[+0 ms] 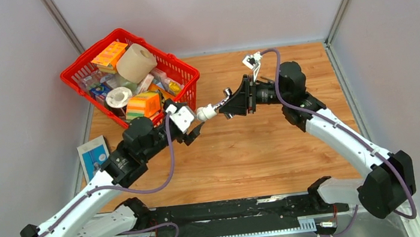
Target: Install the water faucets
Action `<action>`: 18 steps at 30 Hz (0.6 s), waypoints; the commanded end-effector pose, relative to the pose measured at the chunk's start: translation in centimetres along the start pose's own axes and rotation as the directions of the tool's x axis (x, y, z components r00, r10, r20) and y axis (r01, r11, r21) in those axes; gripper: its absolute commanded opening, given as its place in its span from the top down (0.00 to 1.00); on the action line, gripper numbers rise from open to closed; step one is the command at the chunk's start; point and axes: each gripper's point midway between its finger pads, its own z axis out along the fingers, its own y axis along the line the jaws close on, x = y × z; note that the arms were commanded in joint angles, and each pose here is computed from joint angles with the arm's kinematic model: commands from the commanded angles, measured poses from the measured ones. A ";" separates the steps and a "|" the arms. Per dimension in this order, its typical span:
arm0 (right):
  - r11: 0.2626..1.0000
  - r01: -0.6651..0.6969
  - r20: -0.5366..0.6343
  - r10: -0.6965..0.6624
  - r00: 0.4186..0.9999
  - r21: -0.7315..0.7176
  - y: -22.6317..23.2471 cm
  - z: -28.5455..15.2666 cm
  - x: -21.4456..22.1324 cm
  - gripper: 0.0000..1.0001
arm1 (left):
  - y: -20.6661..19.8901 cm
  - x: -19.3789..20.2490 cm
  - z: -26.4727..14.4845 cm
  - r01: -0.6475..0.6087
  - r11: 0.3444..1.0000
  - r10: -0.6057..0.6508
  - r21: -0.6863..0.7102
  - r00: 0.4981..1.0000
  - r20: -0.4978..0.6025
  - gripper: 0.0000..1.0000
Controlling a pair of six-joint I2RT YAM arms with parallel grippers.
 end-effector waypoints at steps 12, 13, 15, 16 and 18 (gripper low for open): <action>0.921 0.389 0.136 -0.382 0.914 -0.023 3.1 -1.6 -2.7 1.00 | -0.3 -4.4 0.3 0.680 0.698 -0.696 0.223 0.718 -0.008 0.15; 0.914 0.405 0.146 -0.399 0.905 -0.011 2.9 -1.7 -2.6 1.00 | -0.3 -5.4 -0.1 0.751 0.619 -0.772 0.229 0.636 0.002 0.15; 0.896 0.444 0.171 -0.438 0.882 0.005 2.9 -1.9 -2.7 1.00 | 0.4 -6.5 -0.6 0.823 0.516 -0.853 0.237 0.518 0.058 0.15; 0.892 0.452 0.180 -0.446 0.877 0.008 2.7 -2.0 -2.6 1.00 | 0.4 -6.9 -0.8 0.859 0.450 -0.891 0.245 0.449 0.065 0.15; 0.879 0.476 0.210 -0.468 0.859 0.010 2.7 -2.1 -2.4 1.00 | 1.0 -6.9 -0.8 0.910 0.357 -0.934 0.212 0.349 0.076 0.15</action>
